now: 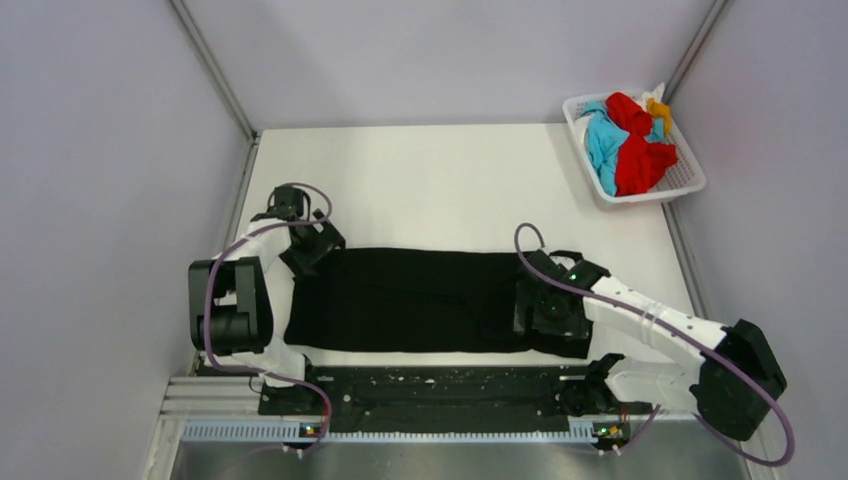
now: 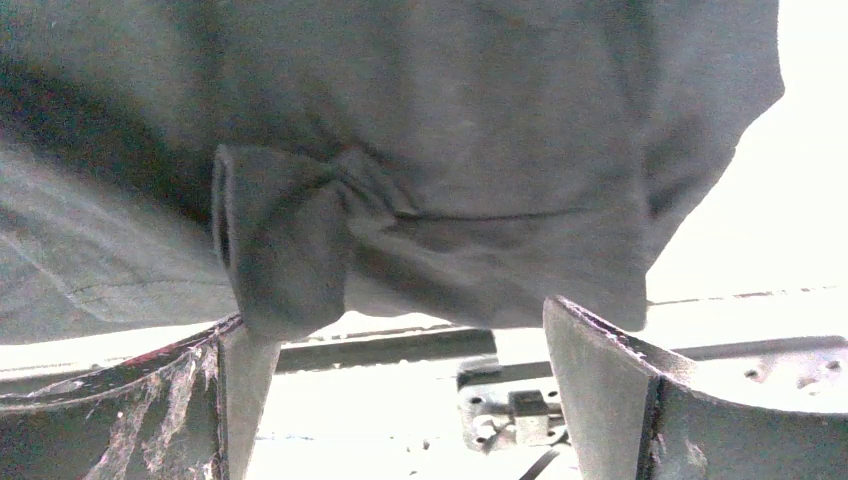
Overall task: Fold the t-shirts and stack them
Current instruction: Fold the other side of the tshirt into a rectangle, then rotate the tshirt 90 degrees
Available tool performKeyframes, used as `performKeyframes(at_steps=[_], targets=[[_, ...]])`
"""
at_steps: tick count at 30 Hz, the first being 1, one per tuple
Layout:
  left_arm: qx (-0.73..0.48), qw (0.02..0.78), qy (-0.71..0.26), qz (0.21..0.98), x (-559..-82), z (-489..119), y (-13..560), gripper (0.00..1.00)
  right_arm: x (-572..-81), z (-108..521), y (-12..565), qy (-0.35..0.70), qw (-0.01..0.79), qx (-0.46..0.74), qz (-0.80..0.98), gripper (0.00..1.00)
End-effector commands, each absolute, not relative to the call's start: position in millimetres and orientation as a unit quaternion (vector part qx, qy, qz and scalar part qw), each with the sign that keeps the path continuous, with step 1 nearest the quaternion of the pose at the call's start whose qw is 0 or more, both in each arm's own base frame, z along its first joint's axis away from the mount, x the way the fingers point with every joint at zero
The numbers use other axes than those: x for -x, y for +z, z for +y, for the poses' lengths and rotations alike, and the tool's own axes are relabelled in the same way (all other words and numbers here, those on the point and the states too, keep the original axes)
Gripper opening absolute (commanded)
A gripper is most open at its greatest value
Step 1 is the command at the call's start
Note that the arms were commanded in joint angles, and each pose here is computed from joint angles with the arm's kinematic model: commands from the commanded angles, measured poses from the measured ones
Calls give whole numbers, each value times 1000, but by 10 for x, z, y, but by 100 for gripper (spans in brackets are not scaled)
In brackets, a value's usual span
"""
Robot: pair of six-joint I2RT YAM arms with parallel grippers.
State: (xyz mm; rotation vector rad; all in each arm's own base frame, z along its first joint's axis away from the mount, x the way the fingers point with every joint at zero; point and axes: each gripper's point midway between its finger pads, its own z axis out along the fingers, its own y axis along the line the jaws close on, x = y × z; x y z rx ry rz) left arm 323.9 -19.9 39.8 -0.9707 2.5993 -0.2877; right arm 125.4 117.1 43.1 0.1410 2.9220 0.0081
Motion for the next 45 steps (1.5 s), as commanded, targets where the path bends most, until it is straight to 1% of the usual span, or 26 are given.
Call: performKeyframes(at_steps=[1,5,7,10,14,18,20,22,23,25,27,33,36,41,45], targets=[[347,185,-71,917,-3196,-58,453,99,-1325,811,736,-53,171,-125,976,99],[352,186,-60,915,-3181,11,467,99,-1277,584,818,-88,174,-152,969,99],[354,189,-62,914,-3184,18,492,99,-1306,638,856,-70,178,-124,974,99],[353,198,-70,912,-3221,3,548,99,-1406,1086,962,55,190,-26,980,99],[351,201,-73,911,-3252,-6,594,99,-1621,1578,1310,189,257,52,946,99],[349,203,-85,911,-3296,-41,618,99,-1811,1935,1563,275,307,76,908,99],[349,204,-93,910,-3319,-64,627,99,-1833,2201,1633,339,304,95,885,99],[347,203,-97,910,-3327,-80,632,99,-1797,2395,1565,381,271,112,877,99],[346,202,-97,911,-3325,-81,627,99,-1782,2420,1461,380,250,117,883,99],[347,201,-95,911,-3317,-73,615,99,-1797,2368,1193,346,221,118,904,99],[345,198,-97,912,-3315,-82,599,99,-1848,2253,903,303,202,97,926,99],[341,189,-92,916,-3264,-81,551,99,-1779,1870,262,220,148,17,964,99],[341,186,-89,917,-3241,-74,534,99,-1766,1787,103,212,136,-6,968,99],[342,183,-85,918,-3223,-62,518,99,-1846,1764,-7,215,148,-10,965,99],[348,178,-85,916,-3192,-72,492,99,-2061,1505,-179,173,140,-88,971,99]])
